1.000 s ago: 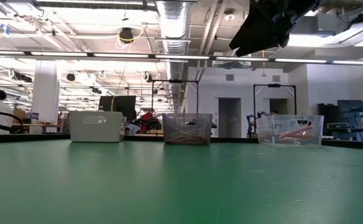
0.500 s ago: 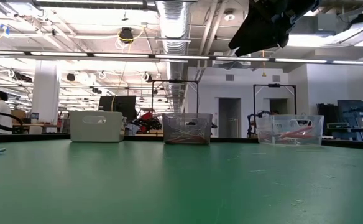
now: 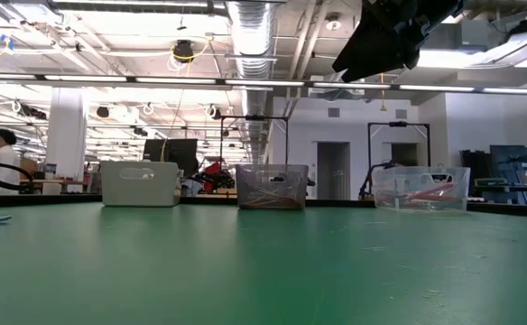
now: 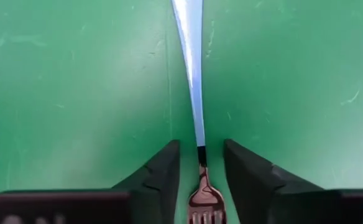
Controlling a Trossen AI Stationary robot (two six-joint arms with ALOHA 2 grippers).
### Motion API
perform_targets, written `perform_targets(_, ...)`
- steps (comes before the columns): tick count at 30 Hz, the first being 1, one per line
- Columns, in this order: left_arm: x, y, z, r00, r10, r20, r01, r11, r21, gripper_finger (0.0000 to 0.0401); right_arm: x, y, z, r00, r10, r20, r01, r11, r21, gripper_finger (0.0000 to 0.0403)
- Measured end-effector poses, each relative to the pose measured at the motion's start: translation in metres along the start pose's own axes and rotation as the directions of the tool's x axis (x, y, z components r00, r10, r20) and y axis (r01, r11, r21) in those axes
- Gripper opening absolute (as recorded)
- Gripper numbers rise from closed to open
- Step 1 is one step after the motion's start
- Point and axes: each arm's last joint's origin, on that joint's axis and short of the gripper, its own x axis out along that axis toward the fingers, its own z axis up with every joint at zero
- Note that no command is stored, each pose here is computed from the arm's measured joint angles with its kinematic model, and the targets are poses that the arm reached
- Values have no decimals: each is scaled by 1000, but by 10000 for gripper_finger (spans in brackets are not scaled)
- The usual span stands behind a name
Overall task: Sort silverware by color (type)
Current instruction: Put the blue fork into the white bin
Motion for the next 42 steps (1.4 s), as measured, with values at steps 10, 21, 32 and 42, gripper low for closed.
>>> perform_targets(10, 1, 17, 47, 989, 131, 68, -139, 981, 137, 7, 0, 2, 4, 999, 17, 36, -18, 999, 26, 239)
perform_targets(21, -94, 160, 147, 766, 363, 531, -207, 921, -331, 2, 0, 2, 5, 999, 23, 41, -24, 999, 32, 239)
perform_targets(32, -111, 222, 190, 637, 287, 715, 22, 921, -390, 2, 7, -7, 10, 999, -11, 44, 8, 998, 65, 239)
perform_targets(42, -50, 243, 234, 751, 376, 543, -56, 856, -515, 15, 6, -4, 8, 999, 19, 31, -21, 998, 58, 239)
